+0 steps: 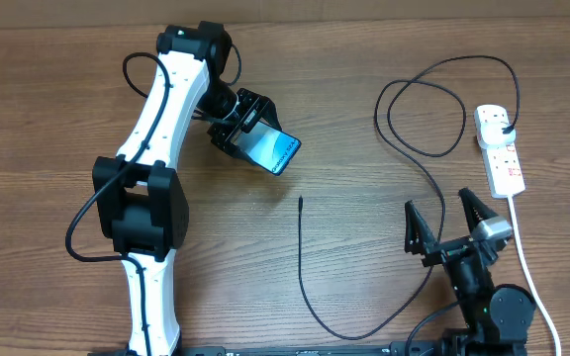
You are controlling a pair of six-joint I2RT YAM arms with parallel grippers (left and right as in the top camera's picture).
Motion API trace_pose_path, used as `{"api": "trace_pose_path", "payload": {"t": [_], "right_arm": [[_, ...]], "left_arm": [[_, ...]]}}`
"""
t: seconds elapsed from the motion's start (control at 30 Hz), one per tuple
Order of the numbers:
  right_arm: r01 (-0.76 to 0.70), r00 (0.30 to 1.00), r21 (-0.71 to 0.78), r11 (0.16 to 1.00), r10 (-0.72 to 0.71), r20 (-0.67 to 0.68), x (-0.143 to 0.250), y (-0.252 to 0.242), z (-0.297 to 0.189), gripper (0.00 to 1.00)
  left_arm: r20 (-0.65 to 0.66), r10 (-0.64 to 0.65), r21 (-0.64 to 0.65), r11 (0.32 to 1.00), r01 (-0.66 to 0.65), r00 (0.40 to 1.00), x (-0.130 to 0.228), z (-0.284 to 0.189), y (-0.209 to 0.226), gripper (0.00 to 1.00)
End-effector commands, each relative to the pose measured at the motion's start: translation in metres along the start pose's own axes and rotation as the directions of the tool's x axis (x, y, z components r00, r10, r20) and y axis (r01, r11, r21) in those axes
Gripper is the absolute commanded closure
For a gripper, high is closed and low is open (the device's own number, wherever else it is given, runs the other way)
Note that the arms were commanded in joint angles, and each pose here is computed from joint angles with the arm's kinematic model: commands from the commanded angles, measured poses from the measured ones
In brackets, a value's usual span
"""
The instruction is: Plug charger to phone and switch on socket
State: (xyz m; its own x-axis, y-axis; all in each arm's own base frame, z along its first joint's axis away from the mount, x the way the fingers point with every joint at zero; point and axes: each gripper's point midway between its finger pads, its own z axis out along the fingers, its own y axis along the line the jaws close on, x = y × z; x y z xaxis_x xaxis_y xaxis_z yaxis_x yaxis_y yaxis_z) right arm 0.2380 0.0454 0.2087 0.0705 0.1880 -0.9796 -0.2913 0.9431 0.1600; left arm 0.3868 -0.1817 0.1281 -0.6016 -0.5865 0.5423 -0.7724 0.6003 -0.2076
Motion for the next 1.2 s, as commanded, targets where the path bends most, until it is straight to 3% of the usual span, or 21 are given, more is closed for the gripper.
{"api": "trace_pose_path", "payload": {"t": [0.0,0.23,0.5,0.67,0.8,1.03,1.17], "right_arm": [[-0.088,0.995,-0.021,0.996,0.088,0.041,-0.021,0.007,-0.002,0.0],[-0.165,0.986,0.08,0.983,0.165,0.015,-0.049,-0.002,-0.008,0.0],[-0.199,0.962,0.17,0.965,0.226,-0.155,-0.076,-0.005,0.008,0.0],[-0.3,0.81,0.16,0.94,0.34,-0.478,-0.068,0.012,0.045,0.0],[-0.5,0.656,-0.02,0.866,0.364,-0.662,-0.065,0.056,0.072,0.0],[-0.768,0.501,-0.267,0.582,0.286,-0.817,-0.058,0.099,0.098,0.0],[-0.808,0.429,-0.212,0.549,0.302,-0.851,-0.031,0.091,0.113,0.0]], "left_arm": [[0.006,0.011,0.022,1.0,-0.011,1.0,0.004,-0.007,-0.006,0.96],[0.006,0.011,0.022,1.0,-0.011,1.0,0.004,-0.007,-0.006,0.96],[0.005,0.006,0.022,1.0,-0.006,1.0,0.004,-0.007,-0.006,0.96],[0.005,0.0,0.022,1.0,0.0,1.0,0.004,-0.007,-0.006,0.96],[0.005,0.0,0.022,1.0,0.0,1.0,0.004,-0.007,-0.006,0.96],[0.003,-0.001,0.023,1.0,0.001,1.0,0.005,-0.007,-0.006,0.96],[0.003,-0.001,0.023,1.0,0.001,1.0,0.005,-0.007,-0.006,0.96]]}}
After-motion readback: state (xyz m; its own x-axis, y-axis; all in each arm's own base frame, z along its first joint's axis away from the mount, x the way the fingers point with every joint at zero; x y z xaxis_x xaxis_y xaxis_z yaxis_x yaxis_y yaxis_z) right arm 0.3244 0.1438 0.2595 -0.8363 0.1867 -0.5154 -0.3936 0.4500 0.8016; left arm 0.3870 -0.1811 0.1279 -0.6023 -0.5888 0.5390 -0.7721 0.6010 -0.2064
